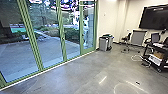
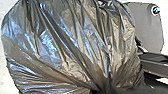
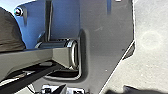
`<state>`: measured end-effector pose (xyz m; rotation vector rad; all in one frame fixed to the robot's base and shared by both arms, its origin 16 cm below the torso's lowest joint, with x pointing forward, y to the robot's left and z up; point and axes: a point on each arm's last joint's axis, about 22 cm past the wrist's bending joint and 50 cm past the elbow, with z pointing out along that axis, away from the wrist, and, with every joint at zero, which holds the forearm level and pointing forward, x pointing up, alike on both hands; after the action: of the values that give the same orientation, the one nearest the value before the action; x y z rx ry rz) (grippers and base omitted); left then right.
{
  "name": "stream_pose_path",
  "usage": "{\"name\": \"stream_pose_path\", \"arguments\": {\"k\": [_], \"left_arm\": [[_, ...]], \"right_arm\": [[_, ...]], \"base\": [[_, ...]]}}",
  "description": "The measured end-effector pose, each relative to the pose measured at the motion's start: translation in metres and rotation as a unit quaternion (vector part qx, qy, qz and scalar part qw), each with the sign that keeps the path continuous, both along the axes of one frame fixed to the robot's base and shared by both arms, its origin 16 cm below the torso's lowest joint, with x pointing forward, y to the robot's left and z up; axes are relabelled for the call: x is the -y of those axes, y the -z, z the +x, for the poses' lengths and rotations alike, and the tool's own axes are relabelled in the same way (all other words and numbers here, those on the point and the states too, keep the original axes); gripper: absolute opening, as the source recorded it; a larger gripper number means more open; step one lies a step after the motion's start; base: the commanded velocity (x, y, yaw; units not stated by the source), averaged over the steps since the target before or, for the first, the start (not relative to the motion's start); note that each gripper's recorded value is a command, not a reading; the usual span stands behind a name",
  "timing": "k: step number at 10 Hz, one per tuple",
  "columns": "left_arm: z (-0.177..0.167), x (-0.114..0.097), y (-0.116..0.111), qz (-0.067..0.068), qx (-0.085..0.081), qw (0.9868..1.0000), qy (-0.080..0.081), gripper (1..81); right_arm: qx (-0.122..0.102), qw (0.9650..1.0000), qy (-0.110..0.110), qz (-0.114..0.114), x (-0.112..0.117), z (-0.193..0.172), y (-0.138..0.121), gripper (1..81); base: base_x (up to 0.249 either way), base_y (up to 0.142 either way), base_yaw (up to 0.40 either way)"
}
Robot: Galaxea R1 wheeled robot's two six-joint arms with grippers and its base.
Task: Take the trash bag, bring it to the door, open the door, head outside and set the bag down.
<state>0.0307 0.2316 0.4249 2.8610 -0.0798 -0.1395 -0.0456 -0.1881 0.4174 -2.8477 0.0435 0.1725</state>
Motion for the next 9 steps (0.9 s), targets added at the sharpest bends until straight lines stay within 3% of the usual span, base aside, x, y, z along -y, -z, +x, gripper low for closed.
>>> {"name": "stream_pose_path", "arguments": {"k": [9], "left_arm": [[-0.0023,-0.0025,0.0002,0.002,-0.002,1.0,0.0,1.0]], "right_arm": [[0.0,1.0,0.0,-0.001,0.0011,-0.0017,0.0001,81.1]], "base": [[0.171,0.0,0.0]]}}
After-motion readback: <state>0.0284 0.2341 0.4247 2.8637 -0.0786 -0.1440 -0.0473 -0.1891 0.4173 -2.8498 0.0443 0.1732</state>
